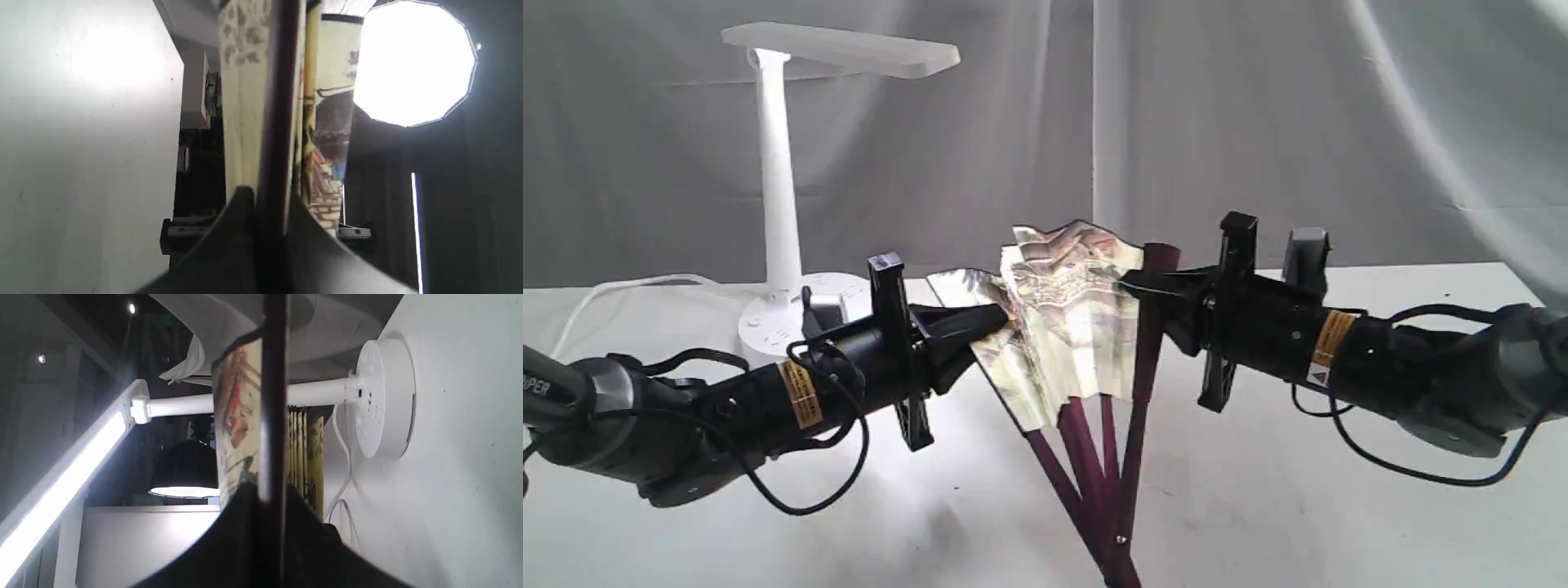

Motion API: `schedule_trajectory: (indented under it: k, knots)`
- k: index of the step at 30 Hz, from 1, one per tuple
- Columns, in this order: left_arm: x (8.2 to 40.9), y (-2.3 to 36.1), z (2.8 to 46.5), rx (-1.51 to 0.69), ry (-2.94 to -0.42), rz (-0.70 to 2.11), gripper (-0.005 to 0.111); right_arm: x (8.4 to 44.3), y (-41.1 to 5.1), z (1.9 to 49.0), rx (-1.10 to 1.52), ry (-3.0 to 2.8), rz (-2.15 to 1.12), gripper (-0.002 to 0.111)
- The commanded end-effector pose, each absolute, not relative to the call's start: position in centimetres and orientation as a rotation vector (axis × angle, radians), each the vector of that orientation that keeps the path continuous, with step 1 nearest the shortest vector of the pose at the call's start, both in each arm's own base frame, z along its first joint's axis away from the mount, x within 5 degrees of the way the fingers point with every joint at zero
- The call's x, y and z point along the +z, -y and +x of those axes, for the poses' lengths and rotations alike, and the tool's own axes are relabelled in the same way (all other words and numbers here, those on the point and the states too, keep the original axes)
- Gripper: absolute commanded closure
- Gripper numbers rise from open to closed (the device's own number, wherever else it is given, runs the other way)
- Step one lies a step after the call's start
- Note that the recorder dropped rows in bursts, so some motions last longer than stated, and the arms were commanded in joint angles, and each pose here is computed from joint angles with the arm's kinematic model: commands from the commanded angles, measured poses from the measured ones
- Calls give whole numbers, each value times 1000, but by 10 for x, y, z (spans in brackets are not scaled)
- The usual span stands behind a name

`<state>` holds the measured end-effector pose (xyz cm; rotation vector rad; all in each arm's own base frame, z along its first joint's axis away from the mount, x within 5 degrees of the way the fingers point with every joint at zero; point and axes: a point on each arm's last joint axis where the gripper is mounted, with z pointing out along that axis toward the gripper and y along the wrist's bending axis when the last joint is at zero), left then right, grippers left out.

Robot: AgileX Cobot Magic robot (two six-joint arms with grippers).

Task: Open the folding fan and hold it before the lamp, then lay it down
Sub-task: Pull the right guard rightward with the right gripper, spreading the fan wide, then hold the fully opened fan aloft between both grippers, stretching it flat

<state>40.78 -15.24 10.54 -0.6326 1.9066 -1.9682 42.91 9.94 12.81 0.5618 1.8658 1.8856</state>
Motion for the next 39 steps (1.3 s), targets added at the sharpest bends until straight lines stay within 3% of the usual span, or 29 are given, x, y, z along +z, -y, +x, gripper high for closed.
schedule_trajectory:
  k: [1, 12, 19, 39]
  knots:
    - [115, 152, 411, -1990, -1835, -665, 107, 133, -82, 433, 1872, -1818, 582, 108]
    - [117, 148, 416, -1970, -1763, -703, 107, 98, -42, 431, 1816, -1742, 839, 108]
    - [117, 143, 417, -1963, -1749, -716, 107, 88, -22, 431, 1755, -1751, 832, 108]
    - [86, 36, 404, -1752, -1829, -841, 107, 88, 30, 430, 1656, -1687, 875, 108]
